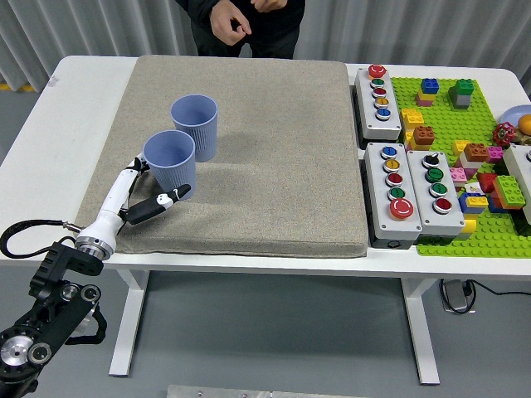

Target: Pick cup pour cup place

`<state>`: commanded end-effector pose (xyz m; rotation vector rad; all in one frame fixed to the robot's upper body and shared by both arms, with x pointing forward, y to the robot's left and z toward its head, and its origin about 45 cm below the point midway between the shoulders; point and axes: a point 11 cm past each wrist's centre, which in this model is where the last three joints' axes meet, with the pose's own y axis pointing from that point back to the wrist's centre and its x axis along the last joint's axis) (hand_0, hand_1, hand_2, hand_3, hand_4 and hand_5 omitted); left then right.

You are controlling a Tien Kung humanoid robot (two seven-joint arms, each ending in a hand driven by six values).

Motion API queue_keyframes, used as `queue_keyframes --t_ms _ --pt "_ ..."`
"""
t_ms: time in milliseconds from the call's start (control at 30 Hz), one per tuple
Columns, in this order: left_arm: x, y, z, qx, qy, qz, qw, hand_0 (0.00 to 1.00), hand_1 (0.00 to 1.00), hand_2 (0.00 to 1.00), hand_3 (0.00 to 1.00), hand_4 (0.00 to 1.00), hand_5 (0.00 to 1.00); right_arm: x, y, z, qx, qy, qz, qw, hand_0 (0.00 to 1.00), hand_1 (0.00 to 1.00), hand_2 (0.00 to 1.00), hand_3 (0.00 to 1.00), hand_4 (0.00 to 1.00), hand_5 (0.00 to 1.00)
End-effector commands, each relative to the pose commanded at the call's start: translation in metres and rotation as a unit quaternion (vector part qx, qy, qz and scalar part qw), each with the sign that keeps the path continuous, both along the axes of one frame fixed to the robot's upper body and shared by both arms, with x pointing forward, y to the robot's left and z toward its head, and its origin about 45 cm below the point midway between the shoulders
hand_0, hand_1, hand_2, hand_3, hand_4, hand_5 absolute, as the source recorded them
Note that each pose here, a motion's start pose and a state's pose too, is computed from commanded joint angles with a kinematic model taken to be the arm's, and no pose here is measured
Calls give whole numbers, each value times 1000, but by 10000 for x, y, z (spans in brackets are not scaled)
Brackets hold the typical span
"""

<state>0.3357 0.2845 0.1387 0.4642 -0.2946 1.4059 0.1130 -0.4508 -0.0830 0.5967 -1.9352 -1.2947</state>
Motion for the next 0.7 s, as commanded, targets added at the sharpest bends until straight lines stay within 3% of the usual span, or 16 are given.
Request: queue_keyframes --t_ms 367,700 --pt "149 -20 25 0 -2 4 1000 983 969 998 998 998 589 48 -2 13 0 -5 0 1000 687 638 588 571 2 153" --pt "158 -29 1 3 2 3 1000 984 969 998 998 998 597 57 -3 16 0 -6 -1 1000 687 638 587 571 2 153"
